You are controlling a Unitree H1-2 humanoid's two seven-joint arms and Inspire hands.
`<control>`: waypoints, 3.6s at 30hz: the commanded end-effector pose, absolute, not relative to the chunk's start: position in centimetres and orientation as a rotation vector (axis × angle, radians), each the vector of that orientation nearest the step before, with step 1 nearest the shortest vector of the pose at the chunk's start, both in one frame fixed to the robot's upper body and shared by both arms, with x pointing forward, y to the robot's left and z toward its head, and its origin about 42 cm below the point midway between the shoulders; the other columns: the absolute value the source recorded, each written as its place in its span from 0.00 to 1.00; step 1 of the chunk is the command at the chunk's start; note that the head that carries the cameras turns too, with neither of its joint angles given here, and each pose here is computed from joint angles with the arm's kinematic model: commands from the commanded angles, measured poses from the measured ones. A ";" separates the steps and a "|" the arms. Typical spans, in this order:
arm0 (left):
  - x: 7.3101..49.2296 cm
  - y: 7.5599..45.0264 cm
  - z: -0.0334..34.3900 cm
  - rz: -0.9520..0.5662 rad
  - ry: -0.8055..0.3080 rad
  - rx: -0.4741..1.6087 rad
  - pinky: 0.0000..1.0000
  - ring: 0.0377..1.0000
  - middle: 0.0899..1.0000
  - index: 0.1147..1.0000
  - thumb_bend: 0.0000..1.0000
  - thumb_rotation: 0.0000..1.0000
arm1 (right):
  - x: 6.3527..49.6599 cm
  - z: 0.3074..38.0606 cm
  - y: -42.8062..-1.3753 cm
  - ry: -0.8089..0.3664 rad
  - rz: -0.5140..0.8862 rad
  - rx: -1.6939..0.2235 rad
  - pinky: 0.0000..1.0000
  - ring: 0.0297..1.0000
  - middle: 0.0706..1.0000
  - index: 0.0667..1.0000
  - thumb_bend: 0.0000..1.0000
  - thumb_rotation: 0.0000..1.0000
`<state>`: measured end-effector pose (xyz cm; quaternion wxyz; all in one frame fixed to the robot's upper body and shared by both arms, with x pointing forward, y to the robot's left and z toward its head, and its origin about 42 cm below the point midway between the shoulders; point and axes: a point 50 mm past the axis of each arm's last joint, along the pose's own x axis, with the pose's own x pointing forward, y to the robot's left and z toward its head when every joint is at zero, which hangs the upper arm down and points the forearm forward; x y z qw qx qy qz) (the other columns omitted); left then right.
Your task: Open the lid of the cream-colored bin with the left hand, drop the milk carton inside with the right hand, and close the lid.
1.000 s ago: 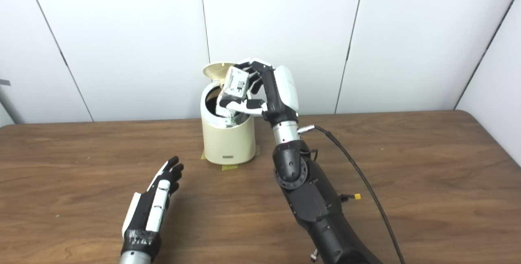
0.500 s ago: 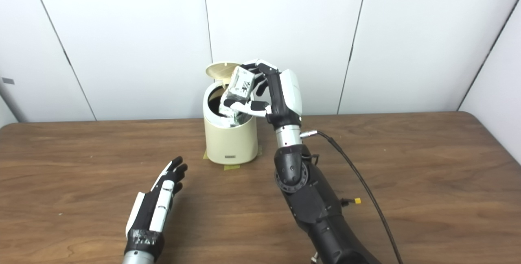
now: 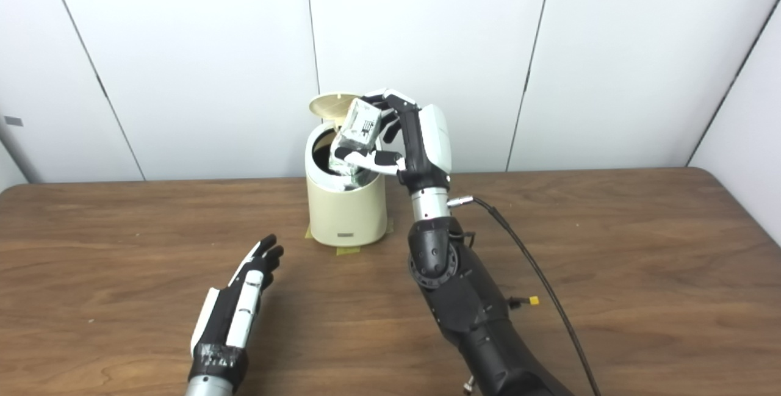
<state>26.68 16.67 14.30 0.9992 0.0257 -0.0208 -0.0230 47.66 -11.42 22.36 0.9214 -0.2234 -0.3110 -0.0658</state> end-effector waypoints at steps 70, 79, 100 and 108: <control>26.9 15.4 16.3 -0.114 -0.105 0.047 1.00 0.96 0.93 0.93 0.55 0.95 | 49.1 24.4 -10.5 -0.671 -0.229 -0.660 0.07 0.11 0.56 0.45 0.52 0.15; 26.8 15.3 16.2 -0.114 -0.111 0.046 1.00 0.96 0.93 0.94 0.54 0.93 | 49.0 24.1 -10.5 -0.645 -0.221 -0.648 0.12 0.20 0.56 0.46 0.52 0.15; 26.7 14.9 16.1 -0.120 -0.111 0.055 0.99 0.96 0.93 0.95 0.55 0.91 | 48.8 24.5 -9.9 -0.551 -0.011 -0.644 0.66 0.69 0.68 0.63 0.95 0.27; 26.8 14.8 16.2 -0.115 -0.109 0.053 0.99 0.96 0.93 0.95 0.55 0.90 | 48.6 24.7 -9.2 -0.550 0.017 -0.636 0.63 0.68 0.66 0.61 0.95 0.23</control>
